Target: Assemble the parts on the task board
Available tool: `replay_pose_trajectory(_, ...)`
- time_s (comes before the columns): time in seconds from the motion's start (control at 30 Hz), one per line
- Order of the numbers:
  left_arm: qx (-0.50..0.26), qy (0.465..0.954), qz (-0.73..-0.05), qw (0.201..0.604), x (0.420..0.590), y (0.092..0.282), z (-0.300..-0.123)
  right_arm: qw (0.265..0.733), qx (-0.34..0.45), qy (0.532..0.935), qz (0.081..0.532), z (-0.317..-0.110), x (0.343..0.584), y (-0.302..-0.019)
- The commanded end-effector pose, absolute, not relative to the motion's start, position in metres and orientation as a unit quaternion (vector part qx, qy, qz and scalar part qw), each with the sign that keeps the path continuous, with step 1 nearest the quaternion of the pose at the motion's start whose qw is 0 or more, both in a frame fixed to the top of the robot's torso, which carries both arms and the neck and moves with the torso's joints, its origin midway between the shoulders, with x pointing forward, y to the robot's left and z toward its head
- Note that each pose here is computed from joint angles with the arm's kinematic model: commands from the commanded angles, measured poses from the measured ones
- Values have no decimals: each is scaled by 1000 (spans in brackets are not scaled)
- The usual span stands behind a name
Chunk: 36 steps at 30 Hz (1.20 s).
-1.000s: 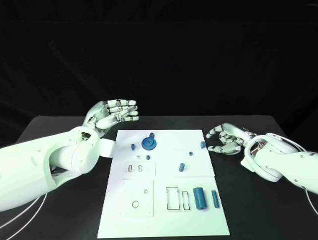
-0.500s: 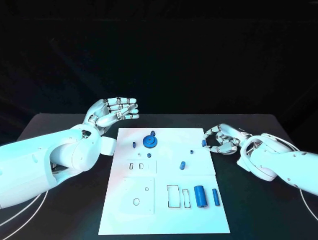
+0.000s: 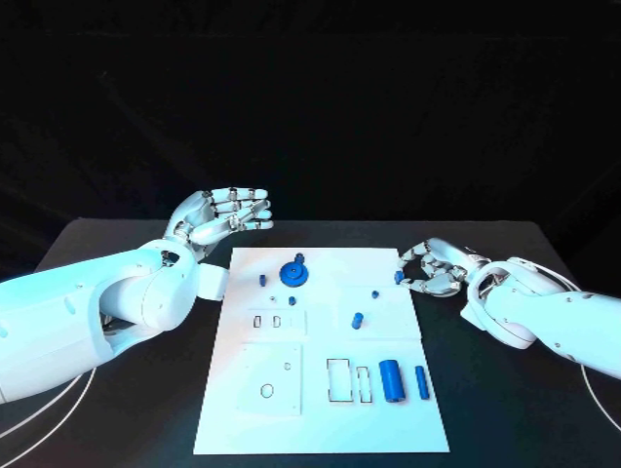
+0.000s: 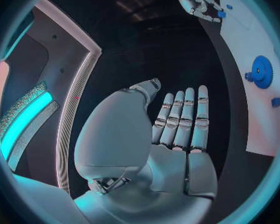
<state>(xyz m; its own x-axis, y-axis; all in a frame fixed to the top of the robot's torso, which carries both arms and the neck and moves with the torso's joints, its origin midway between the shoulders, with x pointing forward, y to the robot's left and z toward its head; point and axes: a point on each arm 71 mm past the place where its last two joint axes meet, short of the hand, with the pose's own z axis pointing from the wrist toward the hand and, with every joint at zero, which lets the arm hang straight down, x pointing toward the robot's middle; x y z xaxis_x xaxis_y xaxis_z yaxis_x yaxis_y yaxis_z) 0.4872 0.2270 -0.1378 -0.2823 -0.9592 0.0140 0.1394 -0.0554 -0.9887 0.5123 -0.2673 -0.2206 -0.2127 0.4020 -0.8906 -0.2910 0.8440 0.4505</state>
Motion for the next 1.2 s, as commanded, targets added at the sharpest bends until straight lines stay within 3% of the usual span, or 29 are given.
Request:
replay_pose_trajectory(0.03,-389,519,-617,445,487,225,-137,623,33,729,281,-222,512,-265)
replay_pose_trajectory(1.2,-390,520,-616,445,487,225,-137,617,30,734,281,-224,516,-257)
